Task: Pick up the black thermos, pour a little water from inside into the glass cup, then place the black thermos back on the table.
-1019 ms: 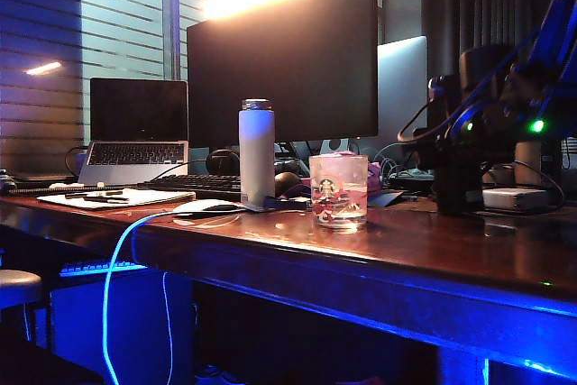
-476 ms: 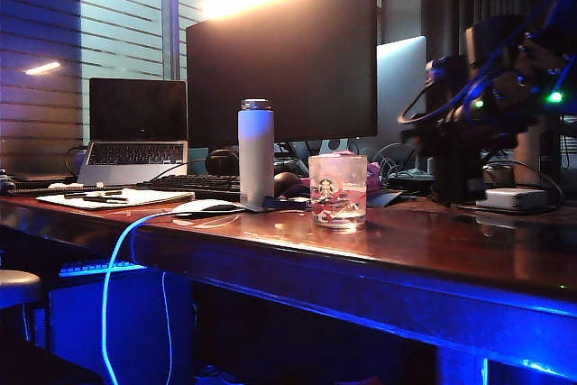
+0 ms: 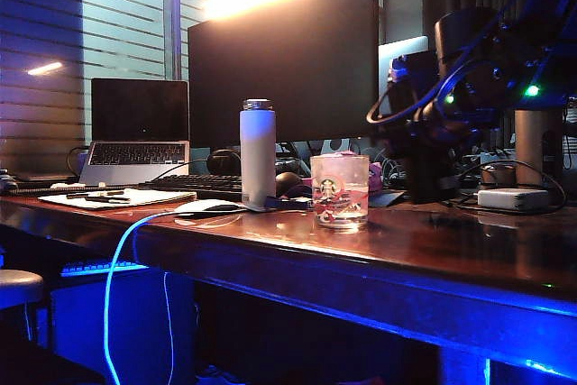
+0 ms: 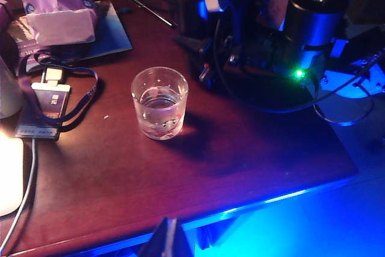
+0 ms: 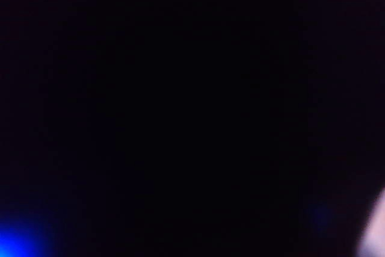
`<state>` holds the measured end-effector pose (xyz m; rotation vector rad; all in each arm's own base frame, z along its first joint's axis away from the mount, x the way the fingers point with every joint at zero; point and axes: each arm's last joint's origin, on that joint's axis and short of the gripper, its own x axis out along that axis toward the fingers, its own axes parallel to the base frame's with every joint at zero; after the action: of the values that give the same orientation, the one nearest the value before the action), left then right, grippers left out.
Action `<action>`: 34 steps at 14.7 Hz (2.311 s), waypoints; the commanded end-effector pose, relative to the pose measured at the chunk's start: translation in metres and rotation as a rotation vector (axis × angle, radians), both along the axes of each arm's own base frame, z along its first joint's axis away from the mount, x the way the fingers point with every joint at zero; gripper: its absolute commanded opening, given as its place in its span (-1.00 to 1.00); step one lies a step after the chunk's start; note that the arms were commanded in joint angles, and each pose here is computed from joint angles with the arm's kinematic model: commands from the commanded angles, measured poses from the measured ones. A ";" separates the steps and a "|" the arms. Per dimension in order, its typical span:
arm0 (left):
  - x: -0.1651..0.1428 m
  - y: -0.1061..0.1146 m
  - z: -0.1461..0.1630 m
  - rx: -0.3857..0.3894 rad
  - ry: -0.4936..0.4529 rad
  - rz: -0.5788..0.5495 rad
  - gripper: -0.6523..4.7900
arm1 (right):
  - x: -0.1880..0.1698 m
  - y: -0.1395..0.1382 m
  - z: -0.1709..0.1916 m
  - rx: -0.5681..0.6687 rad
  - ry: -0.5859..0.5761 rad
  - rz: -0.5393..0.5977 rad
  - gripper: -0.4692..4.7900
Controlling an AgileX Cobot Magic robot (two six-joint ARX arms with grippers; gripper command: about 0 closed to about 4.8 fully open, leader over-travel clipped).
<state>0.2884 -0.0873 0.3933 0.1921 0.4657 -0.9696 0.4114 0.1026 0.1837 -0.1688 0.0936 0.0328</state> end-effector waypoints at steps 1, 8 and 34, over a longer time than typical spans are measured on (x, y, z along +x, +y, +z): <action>0.000 0.000 0.003 -0.008 -0.017 -0.005 -0.77 | -0.001 0.004 0.018 -0.077 -0.092 0.000 -0.65; 0.000 0.000 0.003 -0.008 -0.018 -0.005 -0.77 | -0.004 0.012 0.007 -0.333 0.008 0.075 -0.65; 0.000 0.000 0.003 -0.008 -0.018 -0.005 -0.77 | -0.007 0.009 0.015 -0.845 0.026 0.047 -0.65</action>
<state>0.2885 -0.0872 0.3933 0.1921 0.4654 -0.9692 0.4036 0.1104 0.1751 -1.0370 0.2368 0.1037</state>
